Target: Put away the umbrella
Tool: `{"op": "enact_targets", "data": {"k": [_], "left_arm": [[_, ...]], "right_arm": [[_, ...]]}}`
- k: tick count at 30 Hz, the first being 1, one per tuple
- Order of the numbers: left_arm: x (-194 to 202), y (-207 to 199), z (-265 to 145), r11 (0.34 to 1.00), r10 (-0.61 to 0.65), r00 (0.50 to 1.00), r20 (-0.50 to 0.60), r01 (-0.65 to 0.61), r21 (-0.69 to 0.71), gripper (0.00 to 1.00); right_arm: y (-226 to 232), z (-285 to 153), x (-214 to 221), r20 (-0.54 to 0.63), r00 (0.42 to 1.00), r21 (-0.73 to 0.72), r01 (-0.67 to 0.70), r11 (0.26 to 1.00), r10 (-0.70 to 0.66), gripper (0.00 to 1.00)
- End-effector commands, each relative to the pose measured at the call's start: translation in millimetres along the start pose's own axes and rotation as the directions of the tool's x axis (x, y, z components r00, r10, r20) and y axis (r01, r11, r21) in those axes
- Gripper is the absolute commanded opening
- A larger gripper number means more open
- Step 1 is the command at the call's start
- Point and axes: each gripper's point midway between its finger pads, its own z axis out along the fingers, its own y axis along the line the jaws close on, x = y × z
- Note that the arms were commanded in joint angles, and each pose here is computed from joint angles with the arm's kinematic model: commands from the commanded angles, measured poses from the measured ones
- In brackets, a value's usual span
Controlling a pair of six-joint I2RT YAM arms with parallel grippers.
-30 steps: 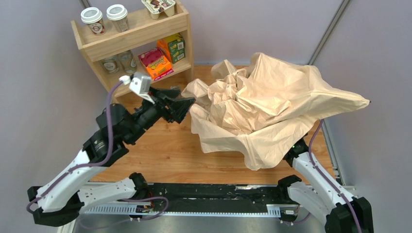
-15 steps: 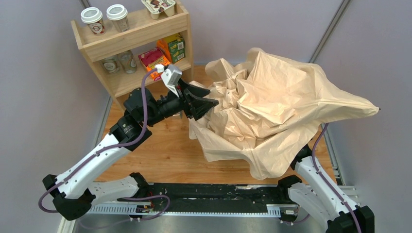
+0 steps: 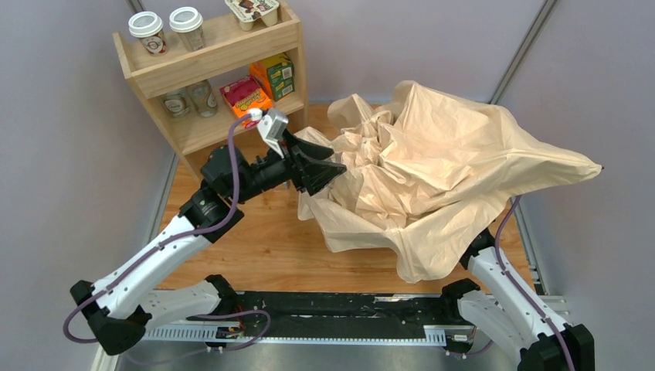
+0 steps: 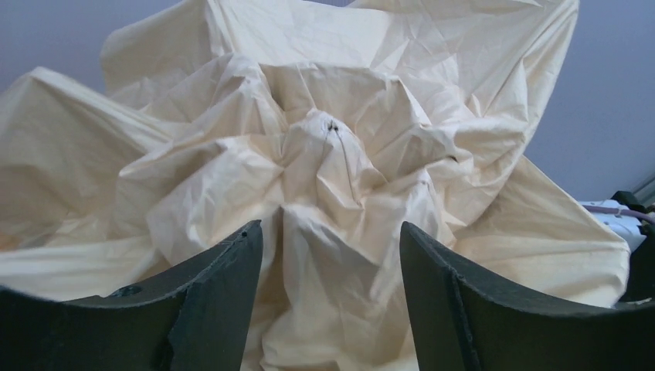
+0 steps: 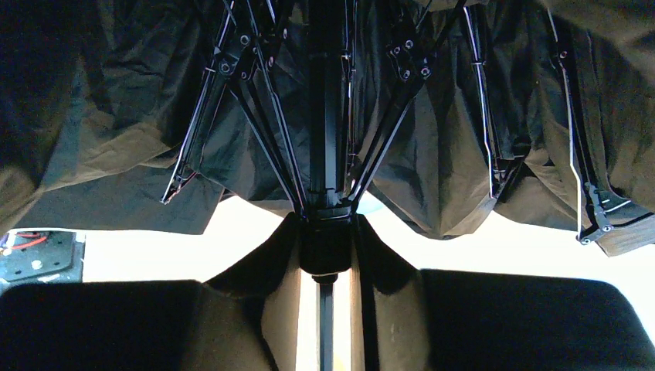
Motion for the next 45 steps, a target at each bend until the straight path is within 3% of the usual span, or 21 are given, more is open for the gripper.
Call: {"op": "enact_targets", "data": {"k": [1, 10, 16, 21, 24, 28, 31, 36, 41, 45], "left_arm": [[-23, -3, -36, 0.996, 0.071, 0.99, 0.125, -0.064, -0.055, 0.78], [6, -5, -13, 0.998, -0.023, 0.996, 0.089, 0.018, 0.052, 0.8], [0, 10, -20, 0.998, 0.056, 0.989, 0.133, -0.053, -0.025, 0.76], [6, -19, -22, 0.987, 0.059, 0.992, 0.112, -0.075, 0.142, 0.76], [7, -26, -27, 0.985, 0.024, 0.994, 0.11, -0.043, 0.169, 0.63], [1, -26, -50, 0.993, 0.039, 0.992, 0.121, -0.052, 0.105, 0.63], [2, -26, -71, 0.997, 0.063, 0.994, 0.092, -0.067, 0.048, 0.73], [1, -42, -74, 0.995, 0.012, 1.0, 0.013, -0.014, 0.095, 0.75], [-11, -66, -41, 0.965, -0.1, 0.994, -0.051, 0.11, 0.238, 0.76], [-6, -62, -27, 0.987, -0.054, 0.998, -0.009, 0.055, 0.151, 0.76]], "right_arm": [[-9, 8, -52, 0.145, 0.989, 0.037, 0.033, 0.999, -0.038, 0.0], [-5, 8, -56, 0.183, 0.983, 0.023, -0.027, 0.999, 0.022, 0.0], [11, 8, -61, 0.188, 0.98, -0.059, -0.057, 0.997, 0.067, 0.0], [14, 7, -62, 0.176, 0.973, -0.07, -0.14, 0.988, 0.15, 0.0], [4, 7, -63, 0.186, 0.963, -0.008, -0.199, 0.98, 0.197, 0.0], [-3, 11, -63, 0.168, 0.958, 0.015, -0.24, 0.971, 0.234, 0.0], [-17, 14, -61, 0.161, 0.947, 0.081, -0.292, 0.953, 0.277, 0.0], [-39, 9, -54, 0.192, 0.941, 0.218, -0.317, 0.923, 0.278, 0.0], [-70, -6, -43, 0.159, 0.985, 0.497, -0.139, 0.856, 0.068, 0.0], [-94, -15, -40, 0.131, 0.991, 0.645, -0.079, 0.76, -0.008, 0.0]]}}
